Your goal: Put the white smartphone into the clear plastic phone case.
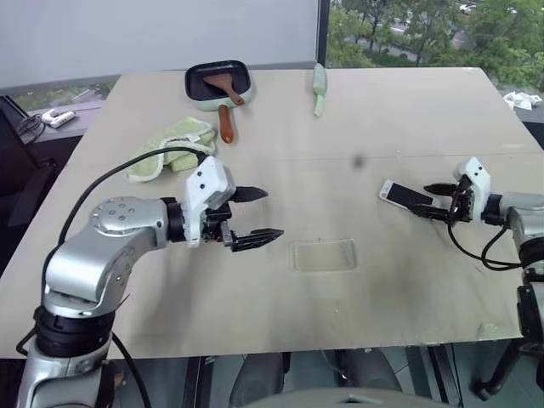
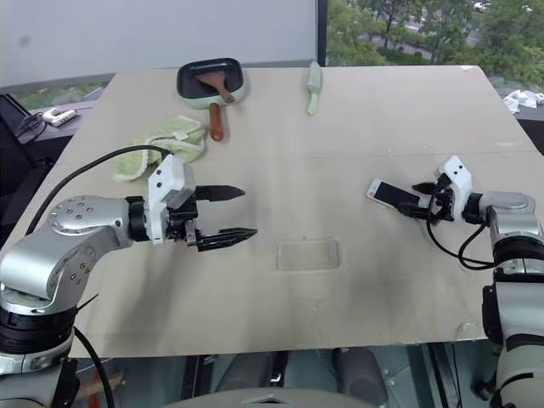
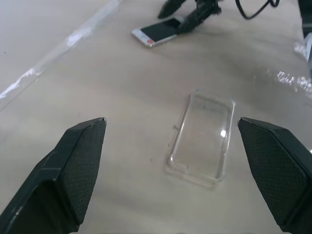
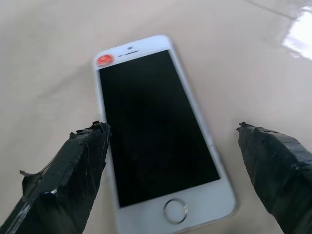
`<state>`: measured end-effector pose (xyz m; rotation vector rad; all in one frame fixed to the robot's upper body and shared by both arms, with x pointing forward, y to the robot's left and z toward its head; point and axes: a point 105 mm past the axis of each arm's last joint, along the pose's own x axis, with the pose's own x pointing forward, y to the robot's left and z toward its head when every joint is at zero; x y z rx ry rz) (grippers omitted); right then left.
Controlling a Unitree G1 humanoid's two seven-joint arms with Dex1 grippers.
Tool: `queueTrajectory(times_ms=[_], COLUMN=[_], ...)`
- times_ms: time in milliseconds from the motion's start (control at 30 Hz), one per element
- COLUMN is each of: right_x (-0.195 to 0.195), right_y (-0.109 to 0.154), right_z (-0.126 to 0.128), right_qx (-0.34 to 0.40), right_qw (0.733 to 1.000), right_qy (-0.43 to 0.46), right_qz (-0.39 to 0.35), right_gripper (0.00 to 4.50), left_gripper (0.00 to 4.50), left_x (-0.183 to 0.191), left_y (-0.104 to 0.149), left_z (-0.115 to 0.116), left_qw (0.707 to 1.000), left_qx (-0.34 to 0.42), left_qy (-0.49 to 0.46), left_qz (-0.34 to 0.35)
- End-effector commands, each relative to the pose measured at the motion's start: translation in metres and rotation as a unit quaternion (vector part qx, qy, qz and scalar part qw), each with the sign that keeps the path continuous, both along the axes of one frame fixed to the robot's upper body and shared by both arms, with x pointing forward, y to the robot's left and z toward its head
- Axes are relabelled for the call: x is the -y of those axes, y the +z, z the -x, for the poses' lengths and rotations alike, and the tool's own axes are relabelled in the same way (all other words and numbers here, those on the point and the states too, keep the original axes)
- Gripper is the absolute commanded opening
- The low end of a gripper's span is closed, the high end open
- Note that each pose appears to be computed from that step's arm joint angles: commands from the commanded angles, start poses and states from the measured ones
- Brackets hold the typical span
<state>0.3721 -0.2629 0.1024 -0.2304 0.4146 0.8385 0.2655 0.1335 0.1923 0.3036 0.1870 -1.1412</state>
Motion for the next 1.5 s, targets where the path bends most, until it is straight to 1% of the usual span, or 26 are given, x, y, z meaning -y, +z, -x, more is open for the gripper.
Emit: queueTrajectory(times_ms=[33,100,200,433,533,600,733,833,900,1000,1100,1200,1333,1400,1467,1500], right_x=[0.002,0.004,0.01,0.016,0.016,0.013,0.009,0.003,-0.007,-0.027,-0.053,-0.081,-0.115,-0.128,-0.134,-0.134], right_y=[-0.021,-0.025,-0.03,-0.031,-0.035,-0.037,-0.04,-0.036,-0.029,-0.013,0.007,0.023,0.031,0.036,0.04,0.043], right_z=[0.014,0.016,0.02,0.02,0.023,0.025,0.026,0.023,0.018,0.014,0.012,0.02,0.043,0.051,0.053,0.05], right_qx=[-0.045,-0.048,-0.049,-0.043,-0.054,-0.061,-0.063,-0.044,-0.024,0.017,0.049,0.074,0.075,0.086,0.092,0.093], right_qw=[0.998,0.997,0.995,0.995,0.994,0.993,0.993,0.994,0.994,0.987,0.979,0.966,0.947,0.941,0.941,0.945], right_qy=[0.032,0.035,0.039,0.026,0.033,0.038,0.047,0.057,0.076,0.127,0.177,0.23,0.295,0.31,0.307,0.295], right_qz=[0.032,0.049,0.08,0.09,0.093,0.089,0.087,0.085,0.081,0.093,0.089,0.09,0.099,0.109,0.11,0.106], right_gripper=[4.5,4.5,4.5,4.5,3.79,2.95,2.94,2.94,2.94,2.94,2.94,2.94,2.94,2.94,2.94,2.94], left_gripper=[4.46,4.46,4.46,4.46,4.5,4.5,4.5,4.5,4.5,4.5,4.5,4.5,4.5,4.5,4.5,4.5], left_x=[0.003,0.005,0.005,0.004,0.004,0.004,0.003,-0.001,-0.005,-0.013,-0.017,-0.015,-0.006,-0.003,-0.003,-0.004], left_y=[0.008,0.006,0.003,0.005,0.005,0.004,0.004,0.006,0.008,0.007,0.01,0.009,0.01,0.01,0.008,0.006], left_z=[0.013,0.018,0.017,0.01,0.007,0.006,0.005,0.001,-0.005,-0.01,-0.013,-0.014,-0.017,-0.02,-0.023,-0.026], left_qw=[0.999,0.999,0.999,0.999,0.999,0.999,0.999,0.999,1.0,0.999,0.998,0.996,0.993,0.993,0.993,0.993], left_qx=[0.005,-0.008,-0.01,-0.001,0.002,0.004,0.007,0.012,0.019,0.032,0.04,0.042,0.051,0.051,0.049,0.048], left_qy=[-0.033,-0.046,-0.05,-0.045,-0.045,-0.044,-0.042,-0.03,-0.015,-0.014,-0.027,-0.049,-0.079,-0.086,-0.087,-0.086], left_qz=[0.001,-0.002,-0.01,-0.012,-0.013,-0.015,-0.022,-0.015,-0.007,-0.035,-0.049,-0.067,-0.069,-0.061,-0.061,-0.064])
